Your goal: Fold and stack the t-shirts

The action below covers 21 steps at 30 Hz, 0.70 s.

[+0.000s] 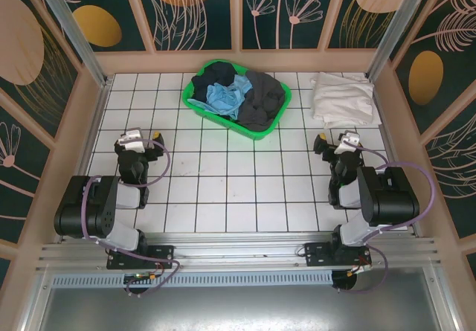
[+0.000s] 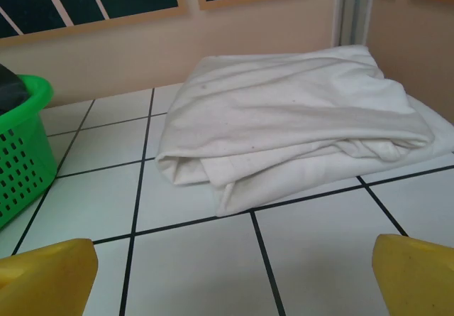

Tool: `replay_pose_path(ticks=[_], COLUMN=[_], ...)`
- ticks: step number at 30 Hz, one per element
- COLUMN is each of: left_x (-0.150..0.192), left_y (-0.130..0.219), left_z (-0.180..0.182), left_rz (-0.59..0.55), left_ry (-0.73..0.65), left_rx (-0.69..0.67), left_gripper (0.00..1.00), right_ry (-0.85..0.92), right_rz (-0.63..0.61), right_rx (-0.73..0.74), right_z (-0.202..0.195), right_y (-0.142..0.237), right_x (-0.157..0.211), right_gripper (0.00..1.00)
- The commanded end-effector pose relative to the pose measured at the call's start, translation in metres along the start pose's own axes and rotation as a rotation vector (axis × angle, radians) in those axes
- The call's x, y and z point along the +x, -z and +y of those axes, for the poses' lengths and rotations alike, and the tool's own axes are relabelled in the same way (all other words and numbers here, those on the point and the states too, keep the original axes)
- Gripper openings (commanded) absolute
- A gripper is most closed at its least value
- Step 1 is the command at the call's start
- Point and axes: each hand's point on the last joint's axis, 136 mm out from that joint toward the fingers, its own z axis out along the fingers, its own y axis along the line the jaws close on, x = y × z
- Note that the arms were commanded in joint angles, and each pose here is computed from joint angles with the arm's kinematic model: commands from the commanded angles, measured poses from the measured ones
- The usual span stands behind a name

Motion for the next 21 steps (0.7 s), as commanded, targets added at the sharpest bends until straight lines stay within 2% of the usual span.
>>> replay_pose_path(ticks=[1,21], left_x=[-0.0102,-0.0108], left_y=[0.0002,0.0013], left_z=[-0.0035,-0.0028], left_rz=[-0.040,-0.045], left_ry=[-0.007,-0.008], left_rx=[0.016,0.013], left_gripper=[0.99,0.99], right_ry=[-0.001,0.000], right_rz=[-0.047,-0.045], right_rx=[0.000,0.000], right_z=[0.0001,0.0001], right_y=[-0.0023,-0.0024], right_x=[-0.0142,-0.0135], right_gripper=[0.99,0.99])
